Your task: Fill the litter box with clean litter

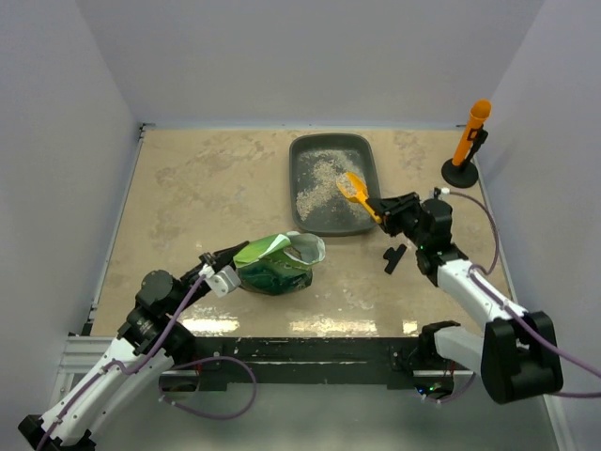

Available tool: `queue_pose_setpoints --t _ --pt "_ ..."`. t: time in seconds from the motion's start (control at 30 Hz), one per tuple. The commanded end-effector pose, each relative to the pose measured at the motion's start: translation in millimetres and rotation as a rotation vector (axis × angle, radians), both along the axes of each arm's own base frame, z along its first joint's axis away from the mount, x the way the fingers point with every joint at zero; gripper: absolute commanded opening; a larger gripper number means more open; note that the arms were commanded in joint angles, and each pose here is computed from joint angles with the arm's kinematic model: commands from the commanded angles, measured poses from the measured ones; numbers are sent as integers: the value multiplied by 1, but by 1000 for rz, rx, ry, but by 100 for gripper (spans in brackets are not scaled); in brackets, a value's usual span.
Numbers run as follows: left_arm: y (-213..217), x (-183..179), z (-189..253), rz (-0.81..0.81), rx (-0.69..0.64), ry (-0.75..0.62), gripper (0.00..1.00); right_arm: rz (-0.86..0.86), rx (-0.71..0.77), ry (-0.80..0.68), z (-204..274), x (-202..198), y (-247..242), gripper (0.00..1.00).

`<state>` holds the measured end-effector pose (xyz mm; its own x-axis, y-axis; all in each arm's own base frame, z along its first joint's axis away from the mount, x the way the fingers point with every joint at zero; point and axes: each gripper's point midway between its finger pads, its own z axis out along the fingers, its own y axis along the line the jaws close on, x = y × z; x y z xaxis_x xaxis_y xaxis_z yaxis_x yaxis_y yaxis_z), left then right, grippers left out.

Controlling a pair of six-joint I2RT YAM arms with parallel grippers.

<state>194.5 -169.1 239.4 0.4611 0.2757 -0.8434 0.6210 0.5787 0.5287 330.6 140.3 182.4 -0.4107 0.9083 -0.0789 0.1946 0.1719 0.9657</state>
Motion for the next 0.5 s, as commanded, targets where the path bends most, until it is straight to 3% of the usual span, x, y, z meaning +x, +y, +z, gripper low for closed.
queue_pose_setpoints --t 0.0,0.17,0.47 --pt "0 -1 21 -2 -62 -56 0 81 -337 -79 21 29 -2 0" --pt "0 -2 22 -6 -64 -56 0 95 -679 -14 10 53 -29 0" --pt "-1 -2 22 -11 -62 -48 0 246 -1004 94 -5 56 -41 0"
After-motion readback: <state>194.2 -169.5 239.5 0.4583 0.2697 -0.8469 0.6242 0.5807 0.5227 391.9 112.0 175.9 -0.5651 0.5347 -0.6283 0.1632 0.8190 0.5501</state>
